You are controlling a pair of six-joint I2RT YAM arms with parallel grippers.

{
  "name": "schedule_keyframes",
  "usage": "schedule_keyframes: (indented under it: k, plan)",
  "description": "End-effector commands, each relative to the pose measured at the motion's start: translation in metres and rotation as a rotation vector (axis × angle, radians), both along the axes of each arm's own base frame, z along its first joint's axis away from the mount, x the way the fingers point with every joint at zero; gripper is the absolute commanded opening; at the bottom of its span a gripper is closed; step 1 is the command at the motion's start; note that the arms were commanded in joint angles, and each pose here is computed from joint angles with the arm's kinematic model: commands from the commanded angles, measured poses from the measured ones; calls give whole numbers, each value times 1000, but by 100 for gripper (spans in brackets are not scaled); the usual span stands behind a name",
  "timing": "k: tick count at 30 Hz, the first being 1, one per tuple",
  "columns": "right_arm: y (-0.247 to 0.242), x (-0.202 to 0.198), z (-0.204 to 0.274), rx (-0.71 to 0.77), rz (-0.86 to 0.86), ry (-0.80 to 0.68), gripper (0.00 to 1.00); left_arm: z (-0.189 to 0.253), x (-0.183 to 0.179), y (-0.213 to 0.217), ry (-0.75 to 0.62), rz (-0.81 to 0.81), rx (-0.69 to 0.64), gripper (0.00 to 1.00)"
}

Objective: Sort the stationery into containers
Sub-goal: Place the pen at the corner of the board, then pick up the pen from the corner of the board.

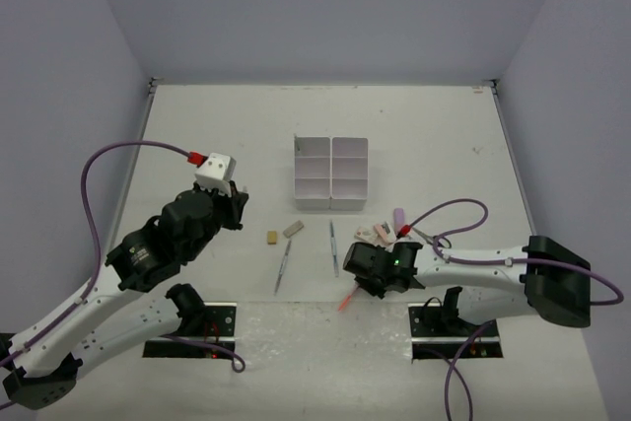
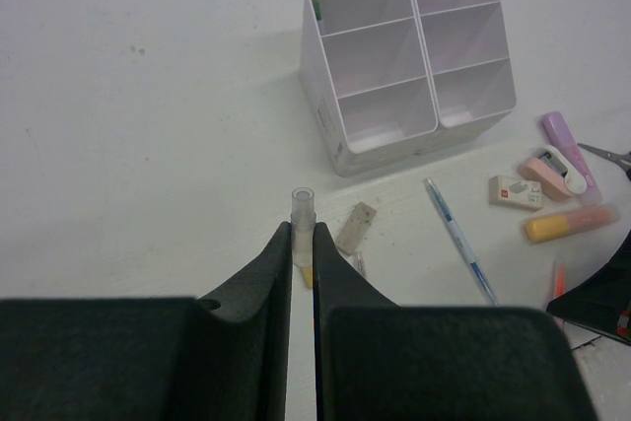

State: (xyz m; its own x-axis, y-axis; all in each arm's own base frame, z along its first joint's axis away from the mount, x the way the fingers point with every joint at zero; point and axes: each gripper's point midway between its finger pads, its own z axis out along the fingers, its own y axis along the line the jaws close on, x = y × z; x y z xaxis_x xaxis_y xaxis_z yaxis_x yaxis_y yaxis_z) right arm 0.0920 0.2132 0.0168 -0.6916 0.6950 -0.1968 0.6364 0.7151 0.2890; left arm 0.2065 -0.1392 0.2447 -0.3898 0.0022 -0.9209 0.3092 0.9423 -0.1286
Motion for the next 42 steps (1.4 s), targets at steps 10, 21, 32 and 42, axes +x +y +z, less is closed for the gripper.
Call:
schedule_keyframes:
  k: [10,21,32,42]
  plan:
    - [27,56,20,341,-835,-44,36,4,2,-5,-27,-24,-12,0]
    - [22,64,70,417,-742,-166,48,3,1,-8,-24,-40,-10,0]
    - [48,63,261,107,830,-833,87,16,1,7,-62,28,-45,0]
    - [-6,58,174,-641,1884,-465,84,32,1,28,-109,124,-91,0]
